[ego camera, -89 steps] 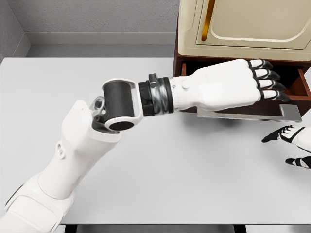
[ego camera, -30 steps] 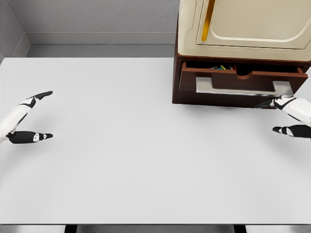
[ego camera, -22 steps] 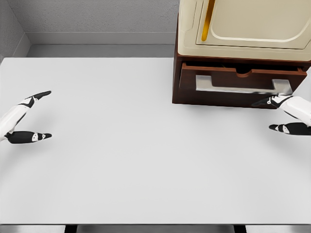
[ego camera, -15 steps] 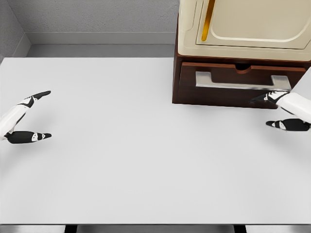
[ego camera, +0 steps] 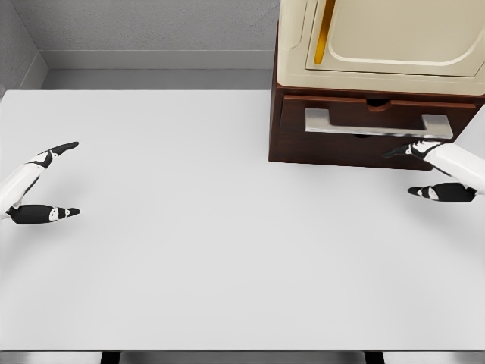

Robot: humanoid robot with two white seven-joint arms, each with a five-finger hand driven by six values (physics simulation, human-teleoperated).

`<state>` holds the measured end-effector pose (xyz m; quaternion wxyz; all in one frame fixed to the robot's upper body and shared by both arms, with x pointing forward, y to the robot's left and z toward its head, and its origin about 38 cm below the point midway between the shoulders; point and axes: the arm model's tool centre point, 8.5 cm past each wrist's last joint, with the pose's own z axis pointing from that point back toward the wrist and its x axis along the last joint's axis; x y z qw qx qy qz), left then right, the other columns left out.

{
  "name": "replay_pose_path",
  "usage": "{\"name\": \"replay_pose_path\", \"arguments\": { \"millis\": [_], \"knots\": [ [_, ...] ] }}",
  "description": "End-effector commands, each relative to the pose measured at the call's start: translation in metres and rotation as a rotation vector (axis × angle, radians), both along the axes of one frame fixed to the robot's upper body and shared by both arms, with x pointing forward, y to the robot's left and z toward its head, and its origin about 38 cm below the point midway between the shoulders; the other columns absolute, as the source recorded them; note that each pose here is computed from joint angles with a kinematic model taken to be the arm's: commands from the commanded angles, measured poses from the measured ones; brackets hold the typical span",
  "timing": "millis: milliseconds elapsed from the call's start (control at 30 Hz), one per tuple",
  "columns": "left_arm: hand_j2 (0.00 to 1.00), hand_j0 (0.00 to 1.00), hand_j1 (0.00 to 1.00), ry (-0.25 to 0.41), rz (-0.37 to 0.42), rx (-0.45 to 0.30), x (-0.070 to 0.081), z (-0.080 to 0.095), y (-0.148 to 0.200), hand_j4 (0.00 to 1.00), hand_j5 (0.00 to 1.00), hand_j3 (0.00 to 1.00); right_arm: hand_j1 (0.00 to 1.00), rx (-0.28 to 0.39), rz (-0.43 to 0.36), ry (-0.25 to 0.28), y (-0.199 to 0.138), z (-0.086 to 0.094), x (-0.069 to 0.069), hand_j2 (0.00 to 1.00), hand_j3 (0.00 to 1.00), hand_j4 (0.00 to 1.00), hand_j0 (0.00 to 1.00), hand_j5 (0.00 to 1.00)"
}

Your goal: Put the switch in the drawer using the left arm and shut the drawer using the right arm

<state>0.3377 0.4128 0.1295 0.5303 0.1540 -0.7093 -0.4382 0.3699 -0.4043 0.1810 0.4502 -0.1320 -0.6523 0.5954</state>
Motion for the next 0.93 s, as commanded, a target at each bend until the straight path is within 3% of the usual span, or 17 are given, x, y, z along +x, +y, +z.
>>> {"name": "replay_pose_path", "arguments": {
  "millis": [0,600,900],
  "knots": [
    [1.00,1.00,1.00,-0.002,0.002,-0.008,0.000,0.001,0.001,1.00,1.00,1.00,0.80,0.011,-0.007,0.006,-0.001,-0.001,0.000,0.80,0.80,0.80,0.80,0.80],
    [1.00,1.00,1.00,-0.003,0.005,-0.008,0.000,0.001,0.002,1.00,1.00,1.00,0.81,0.025,-0.039,-0.012,-0.007,0.003,0.012,0.81,0.81,0.81,0.81,0.81],
    [1.00,1.00,1.00,0.014,0.000,-0.002,-0.006,-0.004,0.000,1.00,1.00,1.00,0.82,-0.129,-0.077,0.090,-0.054,0.001,-0.021,0.82,0.82,0.82,0.82,0.82]
  ]
}}
